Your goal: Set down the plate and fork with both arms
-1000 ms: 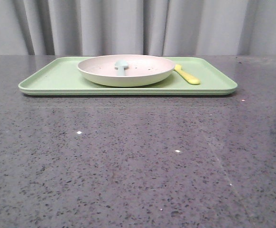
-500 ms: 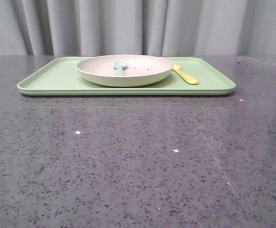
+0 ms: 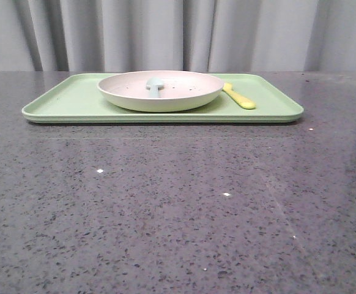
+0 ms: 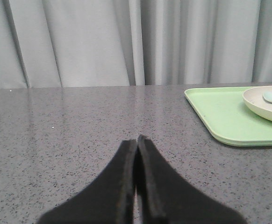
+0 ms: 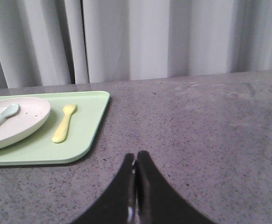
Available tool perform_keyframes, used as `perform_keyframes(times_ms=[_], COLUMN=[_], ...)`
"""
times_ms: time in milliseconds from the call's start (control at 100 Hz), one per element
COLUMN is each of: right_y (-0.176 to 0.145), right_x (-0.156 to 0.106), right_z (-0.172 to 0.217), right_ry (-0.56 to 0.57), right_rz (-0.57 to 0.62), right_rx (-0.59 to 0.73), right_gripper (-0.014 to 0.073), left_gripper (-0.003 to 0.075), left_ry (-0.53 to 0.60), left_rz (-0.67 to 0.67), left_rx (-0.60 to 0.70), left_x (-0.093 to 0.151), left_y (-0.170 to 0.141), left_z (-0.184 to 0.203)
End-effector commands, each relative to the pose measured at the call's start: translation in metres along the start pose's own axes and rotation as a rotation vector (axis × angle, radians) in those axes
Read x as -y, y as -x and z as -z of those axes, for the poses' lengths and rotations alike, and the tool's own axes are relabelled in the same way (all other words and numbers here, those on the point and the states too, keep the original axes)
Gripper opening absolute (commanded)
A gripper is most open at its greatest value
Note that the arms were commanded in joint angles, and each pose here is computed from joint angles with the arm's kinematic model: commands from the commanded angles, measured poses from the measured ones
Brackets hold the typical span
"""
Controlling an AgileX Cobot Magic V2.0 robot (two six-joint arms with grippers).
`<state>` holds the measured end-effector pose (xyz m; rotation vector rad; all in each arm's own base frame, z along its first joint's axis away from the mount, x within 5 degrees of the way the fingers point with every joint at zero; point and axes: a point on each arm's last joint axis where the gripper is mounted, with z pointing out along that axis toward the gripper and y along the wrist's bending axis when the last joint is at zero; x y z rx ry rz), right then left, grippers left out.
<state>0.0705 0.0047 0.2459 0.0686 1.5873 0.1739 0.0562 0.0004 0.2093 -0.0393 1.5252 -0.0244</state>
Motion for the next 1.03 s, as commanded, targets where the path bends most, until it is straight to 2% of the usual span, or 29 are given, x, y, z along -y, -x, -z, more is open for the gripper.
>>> perform_keyframes(times_ms=[0,340,580,1020], right_y=[0.004,-0.037,-0.043,-0.043], right_x=[0.0,0.007,0.008,0.008], right_z=[0.003,0.012,0.015,0.015], right_ry=[0.005,-0.004,-0.022,-0.022], right_rz=[0.033,0.028,0.027,0.027], right_rx=[0.114,0.116,0.062,0.061], right_gripper=[-0.0068,-0.0068,-0.0068,-0.0068], left_gripper=[-0.002,-0.002,-0.002,-0.002], left_ry=[0.004,0.004,0.004,0.004], left_rz=[0.018,0.018,0.018,0.018], left_rx=[0.098,0.098,0.098,0.098], left_x=[-0.001,-0.001,-0.001,-0.001], left_y=[0.004,0.004,0.004,0.004], left_z=[0.003,0.003,0.003,0.003])
